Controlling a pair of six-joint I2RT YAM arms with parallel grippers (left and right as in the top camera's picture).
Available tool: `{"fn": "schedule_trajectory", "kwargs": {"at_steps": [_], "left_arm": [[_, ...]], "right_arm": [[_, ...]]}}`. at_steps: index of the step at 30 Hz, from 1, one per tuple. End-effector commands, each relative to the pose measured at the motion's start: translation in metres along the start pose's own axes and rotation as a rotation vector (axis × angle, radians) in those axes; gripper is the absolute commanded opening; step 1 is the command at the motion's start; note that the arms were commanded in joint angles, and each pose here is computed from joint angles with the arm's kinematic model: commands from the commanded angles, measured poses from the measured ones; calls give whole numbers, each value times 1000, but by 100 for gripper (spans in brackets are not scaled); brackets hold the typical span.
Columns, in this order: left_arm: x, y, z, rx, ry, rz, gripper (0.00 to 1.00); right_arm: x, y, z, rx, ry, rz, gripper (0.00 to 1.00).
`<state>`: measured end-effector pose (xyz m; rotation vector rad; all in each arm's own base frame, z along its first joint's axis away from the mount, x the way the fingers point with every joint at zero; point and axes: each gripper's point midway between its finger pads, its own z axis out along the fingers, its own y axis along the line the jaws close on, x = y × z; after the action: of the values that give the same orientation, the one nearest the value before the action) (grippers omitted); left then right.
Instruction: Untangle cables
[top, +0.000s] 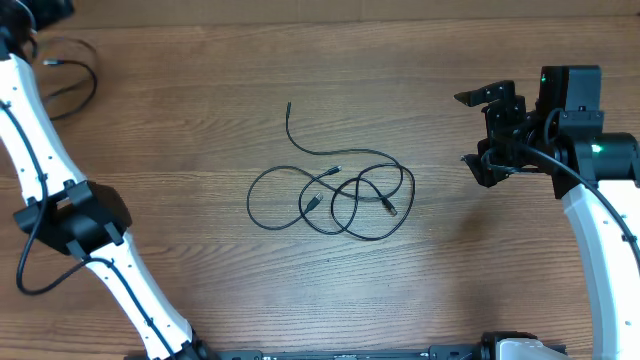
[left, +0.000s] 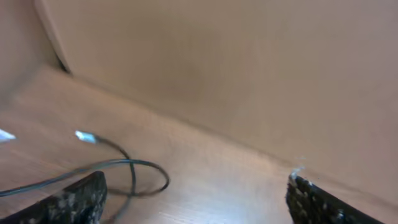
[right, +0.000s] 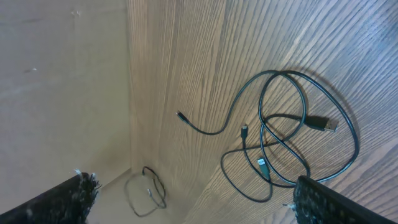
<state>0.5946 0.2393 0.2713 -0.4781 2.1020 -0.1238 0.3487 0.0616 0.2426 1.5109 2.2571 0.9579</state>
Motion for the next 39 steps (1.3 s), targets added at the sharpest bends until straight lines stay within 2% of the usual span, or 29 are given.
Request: {"fn": "schedule_trajectory", "kwargs": {"at_steps": [1, 3, 8, 9, 12, 14, 18, 22, 27, 30, 36, 39], "left_arm": [[19, -15, 13, 54, 58, 15, 81], [27, -18, 17, 56, 85, 12, 73], [46, -27, 25, 68, 142, 19, 74], [48, -28, 26, 63, 146, 24, 77], [49, -8, 30, -76, 141, 37, 80], [48, 16, 26, -224, 132, 47, 93], [49, 48, 20, -386, 132, 53, 98], [62, 55, 33, -368, 160, 22, 100], [104, 55, 72, -282, 253, 1, 100], [123, 63, 91, -289, 281, -2, 100], [134, 70, 119, -268, 257, 36, 100], [137, 60, 132, -186, 244, 80, 100]], "right_arm": [[-3, 4, -3, -8, -19, -13, 100], [-3, 4, -3, -8, -19, -13, 100], [-3, 4, -3, -8, -19, -13, 100], [-3, 4, -3, -8, -19, -13, 100], [-3, 4, -3, -8, -19, -13, 100], [-3, 4, -3, -8, -19, -13, 100], [-3, 4, -3, -8, -19, -13, 100], [-3, 4, -3, -8, -19, -13, 100], [-3, 4, -3, -8, -19, -13, 100], [-3, 4, -3, -8, -19, -13, 100], [-3, 4, -3, -8, -19, -13, 100], [-3, 4, -3, -8, -19, -13, 100]]}}
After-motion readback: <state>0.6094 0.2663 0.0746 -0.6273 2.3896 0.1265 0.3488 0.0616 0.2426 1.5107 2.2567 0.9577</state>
